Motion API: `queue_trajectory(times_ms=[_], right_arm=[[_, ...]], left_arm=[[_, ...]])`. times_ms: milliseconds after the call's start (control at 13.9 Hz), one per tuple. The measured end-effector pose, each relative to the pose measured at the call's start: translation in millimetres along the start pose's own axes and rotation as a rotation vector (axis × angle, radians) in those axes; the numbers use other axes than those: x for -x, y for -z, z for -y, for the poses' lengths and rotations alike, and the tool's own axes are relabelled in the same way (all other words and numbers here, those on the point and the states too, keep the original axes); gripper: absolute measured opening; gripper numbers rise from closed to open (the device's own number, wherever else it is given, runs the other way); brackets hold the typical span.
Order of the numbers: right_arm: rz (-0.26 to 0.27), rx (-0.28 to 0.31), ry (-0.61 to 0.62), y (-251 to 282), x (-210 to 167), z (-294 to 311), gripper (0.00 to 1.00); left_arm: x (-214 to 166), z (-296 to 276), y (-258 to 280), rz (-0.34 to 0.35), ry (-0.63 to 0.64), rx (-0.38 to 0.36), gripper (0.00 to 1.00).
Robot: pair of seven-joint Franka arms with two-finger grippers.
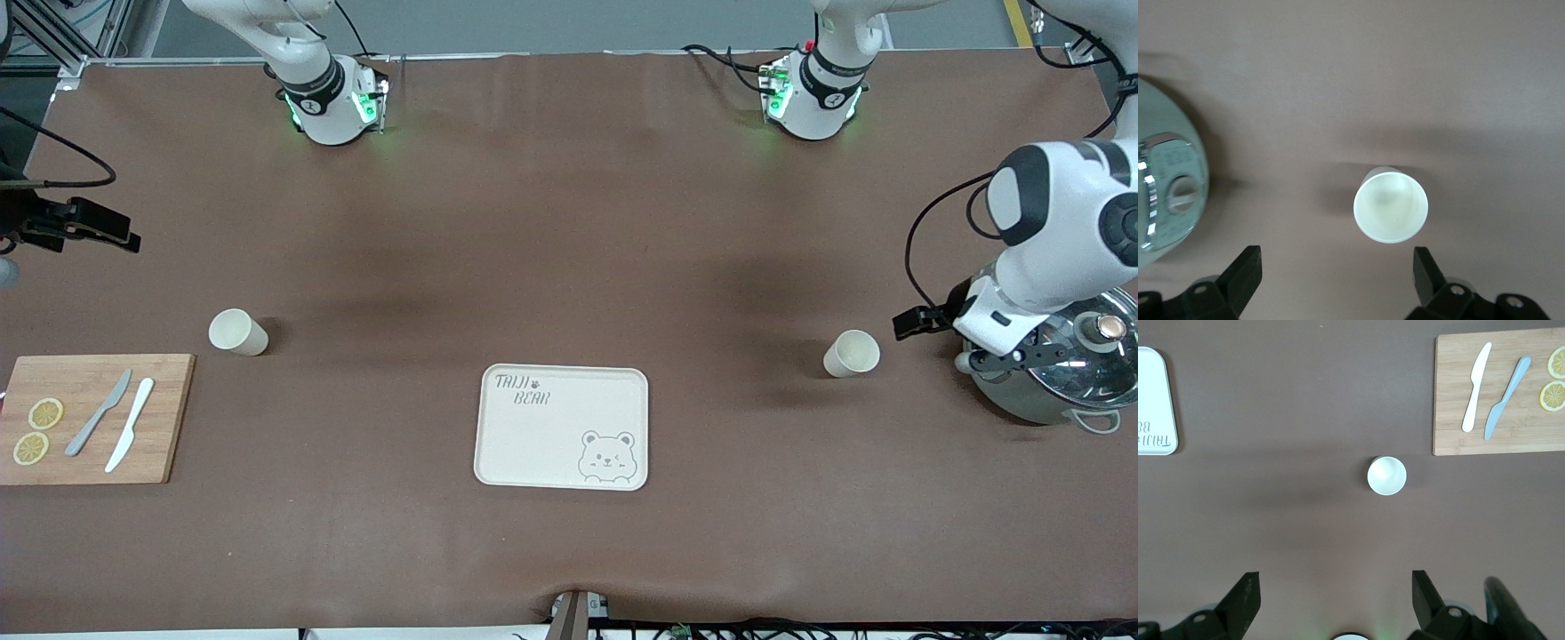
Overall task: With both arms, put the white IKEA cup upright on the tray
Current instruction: 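Reach the left gripper to the white cup by the pot and grasp it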
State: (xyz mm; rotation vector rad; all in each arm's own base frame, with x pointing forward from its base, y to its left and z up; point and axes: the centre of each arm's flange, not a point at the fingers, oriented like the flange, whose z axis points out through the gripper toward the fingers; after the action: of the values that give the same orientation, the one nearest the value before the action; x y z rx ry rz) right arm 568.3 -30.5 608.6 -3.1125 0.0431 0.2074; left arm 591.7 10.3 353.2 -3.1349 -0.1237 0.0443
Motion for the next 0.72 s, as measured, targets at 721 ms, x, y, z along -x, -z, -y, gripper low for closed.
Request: queue_trajectory(times_ms=[721], right_arm=[[0.136,-0.059,-0.07,-77.2,-43.8,-0.2,1.0]], left_arm=[[-9.0,-5.3,-91.4,0.067,-0.006,0.014,0.89]])
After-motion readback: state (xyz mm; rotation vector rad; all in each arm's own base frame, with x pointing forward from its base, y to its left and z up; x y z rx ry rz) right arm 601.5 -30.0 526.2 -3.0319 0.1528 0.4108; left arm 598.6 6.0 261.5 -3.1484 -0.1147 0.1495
